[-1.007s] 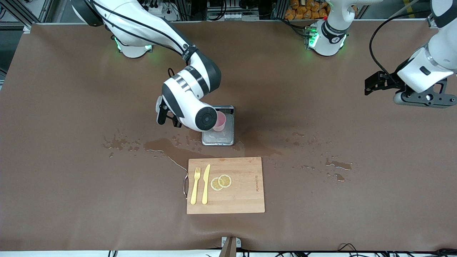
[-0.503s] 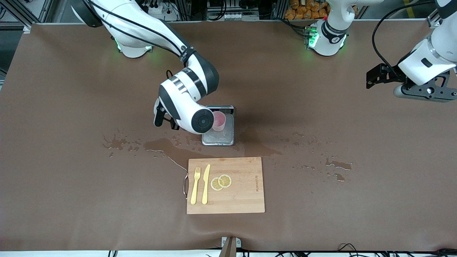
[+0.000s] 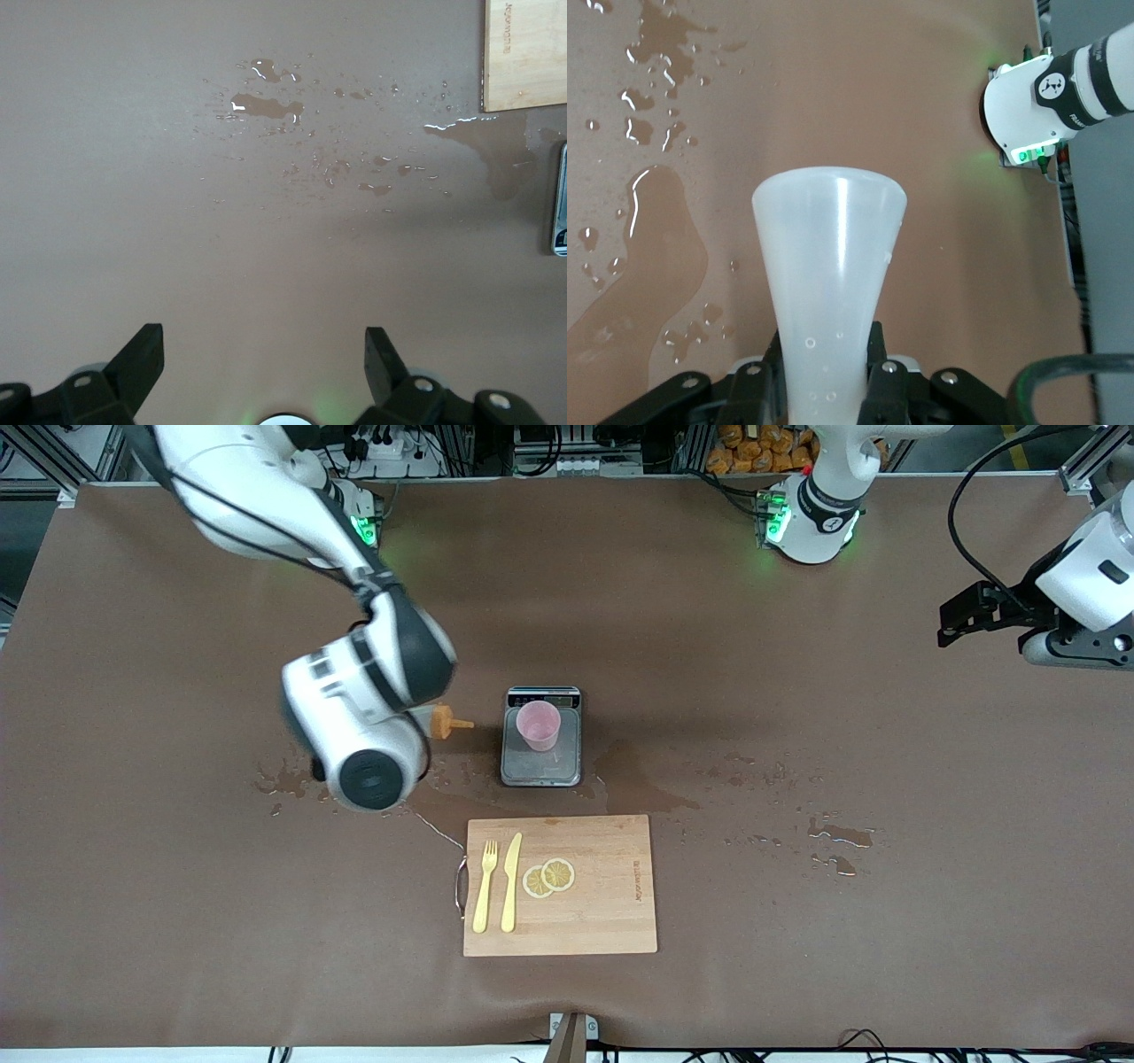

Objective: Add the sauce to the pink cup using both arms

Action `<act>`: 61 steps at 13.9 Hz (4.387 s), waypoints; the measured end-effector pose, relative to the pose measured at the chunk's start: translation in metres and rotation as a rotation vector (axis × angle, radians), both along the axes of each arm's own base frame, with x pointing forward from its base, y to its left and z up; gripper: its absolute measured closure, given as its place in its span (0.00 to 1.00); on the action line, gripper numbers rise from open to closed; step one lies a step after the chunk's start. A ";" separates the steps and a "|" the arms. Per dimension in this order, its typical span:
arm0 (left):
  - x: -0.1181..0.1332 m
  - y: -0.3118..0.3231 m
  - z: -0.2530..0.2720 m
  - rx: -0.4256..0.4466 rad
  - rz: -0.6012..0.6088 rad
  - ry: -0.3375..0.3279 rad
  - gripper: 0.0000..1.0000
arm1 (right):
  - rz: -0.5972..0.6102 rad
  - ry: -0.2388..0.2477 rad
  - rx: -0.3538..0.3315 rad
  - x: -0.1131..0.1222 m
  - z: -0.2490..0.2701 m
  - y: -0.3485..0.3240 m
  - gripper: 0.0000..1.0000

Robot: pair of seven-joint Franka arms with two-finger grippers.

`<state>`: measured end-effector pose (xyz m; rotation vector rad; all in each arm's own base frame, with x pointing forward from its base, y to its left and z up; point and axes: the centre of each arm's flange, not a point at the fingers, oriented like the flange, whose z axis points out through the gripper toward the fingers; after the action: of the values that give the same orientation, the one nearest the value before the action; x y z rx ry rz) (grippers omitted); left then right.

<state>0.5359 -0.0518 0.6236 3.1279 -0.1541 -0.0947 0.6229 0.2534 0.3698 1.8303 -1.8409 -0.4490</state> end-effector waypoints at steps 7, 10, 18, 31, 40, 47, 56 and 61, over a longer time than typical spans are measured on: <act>-0.001 -0.004 0.003 0.000 0.005 -0.005 0.00 | -0.003 0.035 0.483 0.036 0.034 -0.172 0.64; -0.003 -0.008 0.007 0.000 0.002 -0.012 0.00 | 0.035 0.012 0.672 0.039 0.025 -0.226 0.64; -0.003 -0.010 0.008 -0.001 -0.002 -0.016 0.00 | 0.019 -0.067 1.093 0.017 -0.076 -0.380 0.64; -0.002 -0.007 0.009 -0.001 0.004 -0.024 0.00 | 0.043 -0.146 1.388 -0.039 -0.227 -0.466 0.64; -0.002 -0.010 0.009 -0.001 -0.002 -0.023 0.00 | 0.044 -0.187 1.397 -0.045 -0.244 -0.481 0.29; -0.001 -0.011 0.010 -0.002 -0.003 -0.033 0.00 | 0.093 -0.212 1.334 -0.013 -0.170 -0.481 0.00; -0.001 -0.013 0.011 -0.003 -0.006 -0.039 0.00 | 0.356 -0.248 1.214 0.021 0.023 -0.420 0.00; -0.001 -0.014 0.011 -0.003 -0.008 -0.040 0.00 | 0.657 -0.195 1.035 0.019 0.135 -0.285 0.00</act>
<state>0.5348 -0.0654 0.6345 3.1275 -0.1667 -0.0318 0.6417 -0.0317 0.5052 3.0678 -0.9836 -1.1136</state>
